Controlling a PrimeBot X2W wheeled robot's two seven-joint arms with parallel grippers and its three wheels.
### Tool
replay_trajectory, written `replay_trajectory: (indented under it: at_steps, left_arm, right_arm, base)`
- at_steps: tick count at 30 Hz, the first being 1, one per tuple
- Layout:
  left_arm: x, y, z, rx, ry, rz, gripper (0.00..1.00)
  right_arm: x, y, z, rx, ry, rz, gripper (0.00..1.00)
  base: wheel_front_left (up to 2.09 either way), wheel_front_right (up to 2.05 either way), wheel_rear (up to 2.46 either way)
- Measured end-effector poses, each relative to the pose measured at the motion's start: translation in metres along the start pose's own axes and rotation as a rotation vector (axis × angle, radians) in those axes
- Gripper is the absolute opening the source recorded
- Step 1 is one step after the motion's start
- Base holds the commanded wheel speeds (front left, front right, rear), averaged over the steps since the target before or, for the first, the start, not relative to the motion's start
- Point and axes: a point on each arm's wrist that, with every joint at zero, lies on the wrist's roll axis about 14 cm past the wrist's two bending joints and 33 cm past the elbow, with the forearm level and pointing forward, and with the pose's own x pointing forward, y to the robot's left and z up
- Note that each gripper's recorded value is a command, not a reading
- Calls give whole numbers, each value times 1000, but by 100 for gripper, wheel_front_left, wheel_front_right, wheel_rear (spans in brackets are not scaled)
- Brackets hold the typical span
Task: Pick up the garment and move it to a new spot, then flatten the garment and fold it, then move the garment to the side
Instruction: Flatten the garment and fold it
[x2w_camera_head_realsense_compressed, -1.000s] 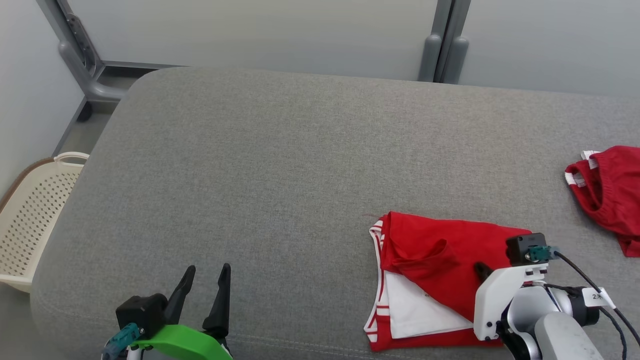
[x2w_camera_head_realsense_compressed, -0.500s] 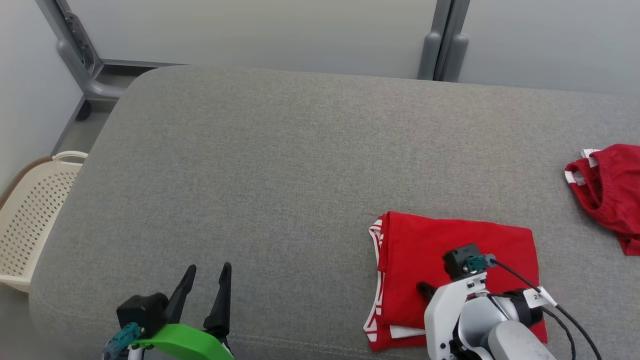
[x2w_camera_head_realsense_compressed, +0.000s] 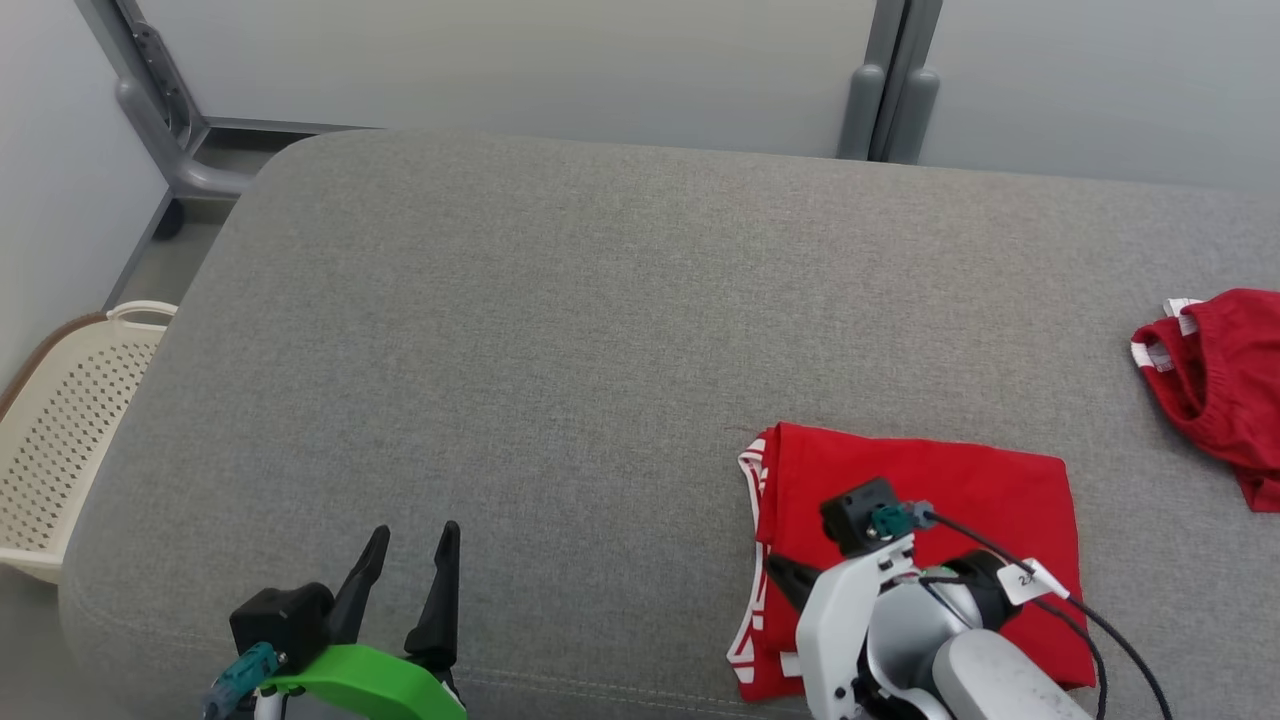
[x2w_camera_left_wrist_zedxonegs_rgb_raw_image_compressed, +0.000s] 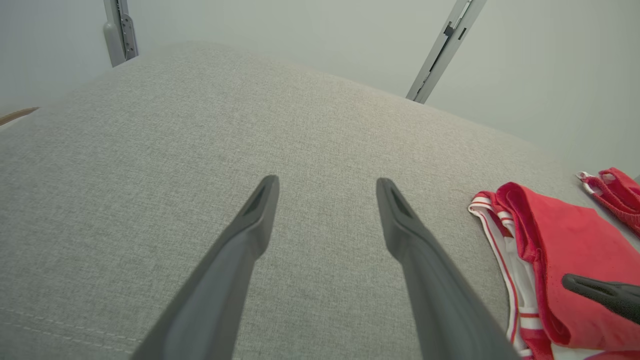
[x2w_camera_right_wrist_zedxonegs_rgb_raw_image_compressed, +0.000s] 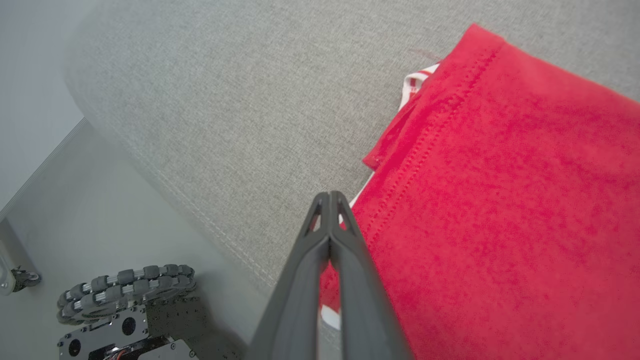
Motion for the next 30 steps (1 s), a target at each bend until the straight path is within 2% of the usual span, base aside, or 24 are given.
replay_trajectory:
  at_steps: [1,2,3,4,9,16,30]
  left_arm:
    - [0,0,0,0,0,-1,100]
    - [1,-1,0,-1,-1,-2,100]
    - [1,-1,0,-1,-2,-4,100]
    - [2,-1,1,0,-3,-6,100]
    - [4,-6,1,3,-3,-22,100]
    - [8,-11,-1,12,7,-40,100]
    - [17,-15,-7,24,36,-57,100]
  right_arm:
    - [-2,-4,7,-2,-25,-11,35]
    - [-4,-10,14,1,-45,-26,56]
    - [-6,-15,18,-1,-59,-42,87]
    - [-9,-22,23,1,-73,-63,100]
    - [-31,-66,33,40,-100,-204,100]
    - [-69,-119,18,156,-98,-395,100]
    - [-96,-161,-36,333,-9,-548,100]
  base:
    - [0,0,0]
    - [0,0,0]
    - [0,0,0]
    - [0,0,0]
    - [0,0,0]
    - [0,0,0]
    - [0,0,0]
